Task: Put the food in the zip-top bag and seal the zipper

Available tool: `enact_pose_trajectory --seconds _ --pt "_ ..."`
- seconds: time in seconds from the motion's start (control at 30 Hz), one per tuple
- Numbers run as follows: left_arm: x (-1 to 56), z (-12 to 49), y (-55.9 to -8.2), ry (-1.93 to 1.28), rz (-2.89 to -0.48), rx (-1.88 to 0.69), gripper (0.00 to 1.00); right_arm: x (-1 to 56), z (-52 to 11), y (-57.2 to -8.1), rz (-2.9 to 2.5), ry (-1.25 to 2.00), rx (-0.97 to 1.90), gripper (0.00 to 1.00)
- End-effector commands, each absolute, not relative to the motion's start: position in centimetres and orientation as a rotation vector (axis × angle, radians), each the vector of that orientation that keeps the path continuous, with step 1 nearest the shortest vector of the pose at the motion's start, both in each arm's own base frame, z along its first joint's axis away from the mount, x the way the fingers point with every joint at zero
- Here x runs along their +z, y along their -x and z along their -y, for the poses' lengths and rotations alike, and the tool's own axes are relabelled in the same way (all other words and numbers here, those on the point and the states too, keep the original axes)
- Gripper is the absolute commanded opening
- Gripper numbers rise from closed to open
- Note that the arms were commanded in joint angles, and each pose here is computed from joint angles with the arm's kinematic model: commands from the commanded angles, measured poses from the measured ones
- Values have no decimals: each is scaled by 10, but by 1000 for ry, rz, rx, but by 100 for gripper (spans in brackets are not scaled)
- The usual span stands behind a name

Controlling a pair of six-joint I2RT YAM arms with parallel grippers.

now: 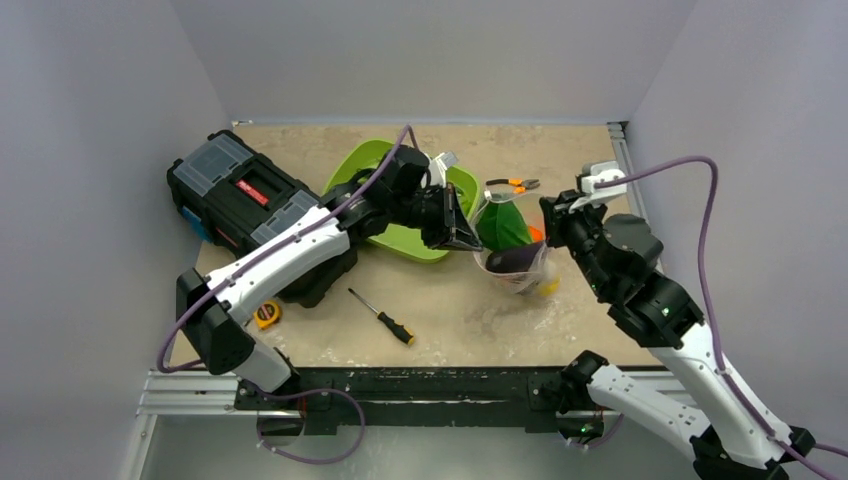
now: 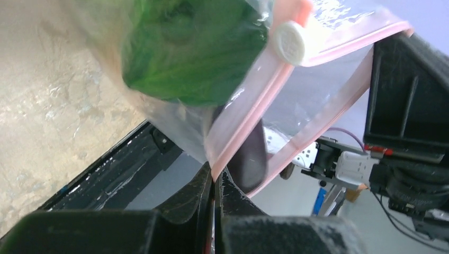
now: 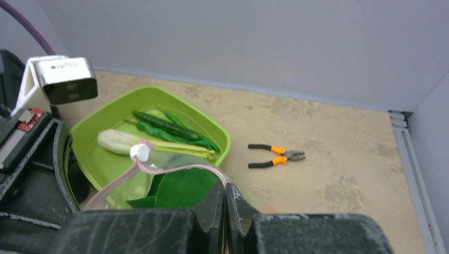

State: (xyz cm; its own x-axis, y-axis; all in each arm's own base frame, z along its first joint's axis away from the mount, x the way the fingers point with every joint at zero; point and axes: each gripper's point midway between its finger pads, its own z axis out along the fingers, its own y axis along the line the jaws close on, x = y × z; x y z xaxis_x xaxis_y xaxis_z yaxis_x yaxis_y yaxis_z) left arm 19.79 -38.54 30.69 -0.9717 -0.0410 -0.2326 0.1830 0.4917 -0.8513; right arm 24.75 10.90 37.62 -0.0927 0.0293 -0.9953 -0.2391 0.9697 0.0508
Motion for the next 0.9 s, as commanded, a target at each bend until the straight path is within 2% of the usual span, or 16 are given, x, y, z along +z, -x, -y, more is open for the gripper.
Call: enact_pose_trajectory --seconds 0.0,0.1,0.23,0.4,0.63,0.77,0.87 --pt "346 403 -203 -155 -2388 -1644 0 344 -120 -262 -1726 171 201 0" --pt "375 414 -196 -283 -2340 -1669 0 350 -119 -261 -1722 165 202 0" --pt "371 422 -201 -228 -2348 -1714 0 386 -114 -258 -1635 165 205 0" --pt "396 421 -202 -252 -2264 -1726 0 418 -117 -255 -1615 153 253 0" --pt "327 411 -208 -91 -2445 -1660 0 369 -123 -266 -1693 151 217 0" --pt "336 408 -207 -103 -2405 -1676 0 345 -116 -269 -1756 135 149 0" --pt "350 409 -208 -121 -2376 -1698 0 357 -114 -268 -1735 133 151 0"
